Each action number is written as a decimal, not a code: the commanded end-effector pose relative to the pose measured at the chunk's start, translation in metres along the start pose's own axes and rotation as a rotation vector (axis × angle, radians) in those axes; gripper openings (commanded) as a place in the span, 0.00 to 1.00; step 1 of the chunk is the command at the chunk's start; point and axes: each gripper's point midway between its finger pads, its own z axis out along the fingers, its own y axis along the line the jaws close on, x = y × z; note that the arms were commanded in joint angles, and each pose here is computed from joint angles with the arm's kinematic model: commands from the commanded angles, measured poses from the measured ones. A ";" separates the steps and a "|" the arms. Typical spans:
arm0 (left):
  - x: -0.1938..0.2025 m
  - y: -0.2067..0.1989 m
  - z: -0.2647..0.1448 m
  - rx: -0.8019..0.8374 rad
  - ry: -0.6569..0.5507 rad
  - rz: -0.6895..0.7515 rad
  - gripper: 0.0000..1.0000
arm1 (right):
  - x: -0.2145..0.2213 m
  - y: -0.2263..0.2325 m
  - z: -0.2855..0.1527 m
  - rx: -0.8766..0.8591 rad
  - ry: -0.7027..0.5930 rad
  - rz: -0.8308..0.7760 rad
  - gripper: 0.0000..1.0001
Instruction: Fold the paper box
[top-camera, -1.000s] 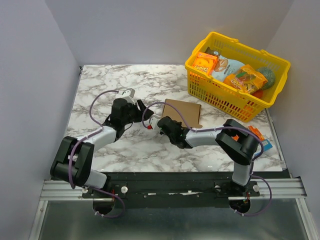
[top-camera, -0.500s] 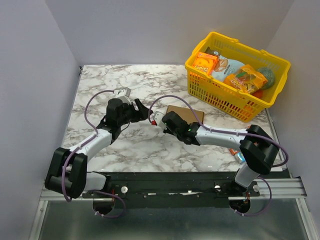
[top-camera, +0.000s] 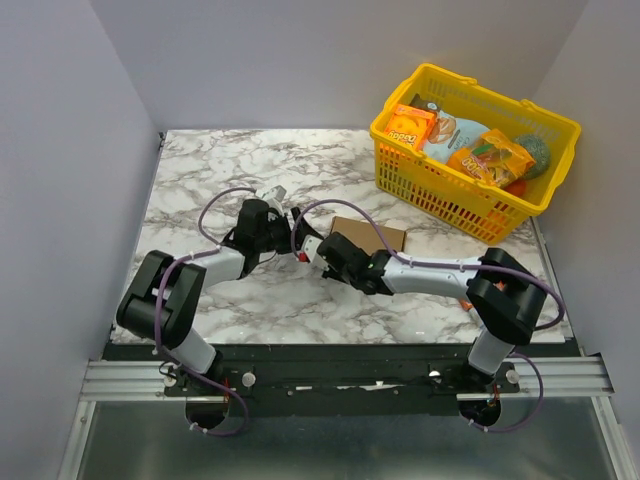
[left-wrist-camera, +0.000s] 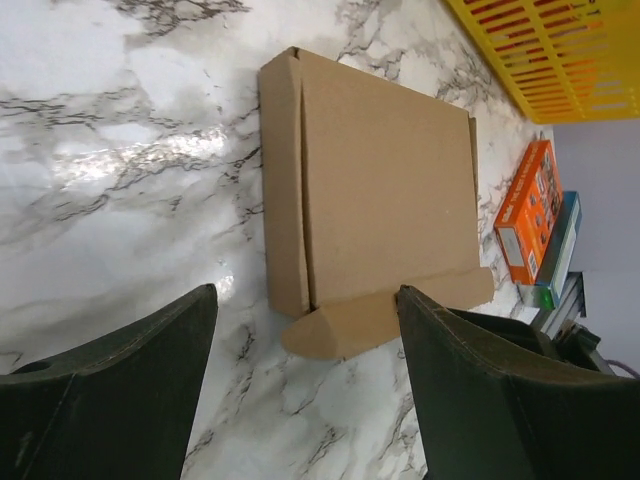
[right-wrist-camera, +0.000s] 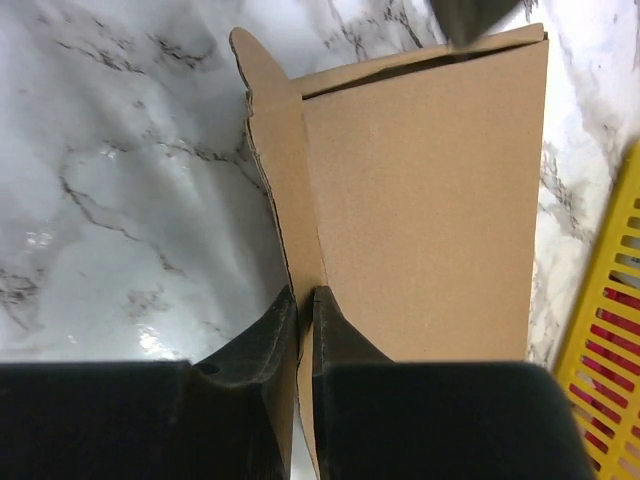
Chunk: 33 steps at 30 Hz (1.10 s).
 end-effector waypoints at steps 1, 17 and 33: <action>0.012 -0.007 0.015 0.048 0.055 -0.005 0.82 | 0.007 0.043 0.002 -0.144 0.013 0.029 0.09; 0.074 0.021 0.015 -0.012 0.179 -0.052 0.69 | -0.023 0.057 -0.023 -0.191 -0.131 0.157 0.04; 0.071 0.006 0.019 0.034 0.155 -0.030 0.09 | -0.029 0.056 -0.031 -0.195 -0.150 0.214 0.28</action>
